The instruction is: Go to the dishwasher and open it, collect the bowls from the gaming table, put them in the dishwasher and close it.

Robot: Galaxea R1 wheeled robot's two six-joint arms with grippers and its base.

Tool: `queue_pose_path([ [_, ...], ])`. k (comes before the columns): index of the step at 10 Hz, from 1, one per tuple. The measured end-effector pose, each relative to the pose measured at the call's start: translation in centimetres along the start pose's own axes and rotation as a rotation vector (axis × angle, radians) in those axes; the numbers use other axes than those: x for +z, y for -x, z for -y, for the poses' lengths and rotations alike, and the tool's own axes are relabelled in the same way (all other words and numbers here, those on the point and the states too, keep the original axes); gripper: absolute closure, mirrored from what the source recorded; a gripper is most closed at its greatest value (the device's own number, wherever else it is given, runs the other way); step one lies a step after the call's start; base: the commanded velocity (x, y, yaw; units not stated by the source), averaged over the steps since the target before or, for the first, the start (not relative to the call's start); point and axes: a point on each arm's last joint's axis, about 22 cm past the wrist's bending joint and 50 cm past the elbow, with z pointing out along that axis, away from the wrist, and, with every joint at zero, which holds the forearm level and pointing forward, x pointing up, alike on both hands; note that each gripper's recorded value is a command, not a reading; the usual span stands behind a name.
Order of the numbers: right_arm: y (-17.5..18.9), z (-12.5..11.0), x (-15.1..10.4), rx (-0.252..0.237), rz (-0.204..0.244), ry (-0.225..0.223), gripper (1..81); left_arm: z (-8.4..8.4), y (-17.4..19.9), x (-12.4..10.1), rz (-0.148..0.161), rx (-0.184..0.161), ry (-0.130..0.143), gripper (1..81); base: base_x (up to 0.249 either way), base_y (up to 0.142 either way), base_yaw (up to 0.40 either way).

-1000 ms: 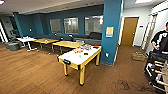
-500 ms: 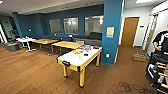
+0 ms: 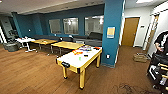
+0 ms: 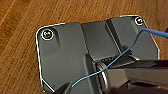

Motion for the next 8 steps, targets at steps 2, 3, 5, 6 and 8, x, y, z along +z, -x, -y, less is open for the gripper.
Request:
queue_pose_path([
  [2, 0.0, -0.04, -0.01, 0.0, 0.0, 0.0, 1.0, 0.0, 0.0, 0.0, 0.0, 0.0, 0.0, 1.0, 0.108, 0.0, 0.0],
  [3, 0.0, 0.0, 0.0, 0.0, 0.0, 0.0, 1.0, 0.0, 0.01, 0.0, 0.0, 0.0, 0.0, 1.0, 0.107, 0.071, 0.0],
  [5, -0.02, -0.27, -0.06, 0.0, -0.001, 0.003, 1.0, -0.36, -0.13, 0.07, -0.002, 0.0, 0.005, 1.0, 0.107, 0.073, 0.0],
  [6, -0.2, -0.23, -0.04, -0.001, -0.002, 0.003, 1.0, -0.36, -0.19, 0.08, -0.001, 0.0, 0.006, 1.0, 0.107, 0.075, 0.0],
  [8, -0.13, 0.18, 0.04, 0.0, -0.002, -0.002, 1.0, -0.2, -0.13, 0.04, -0.001, 0.0, 0.004, 1.0, 0.122, 0.075, 0.0],
])
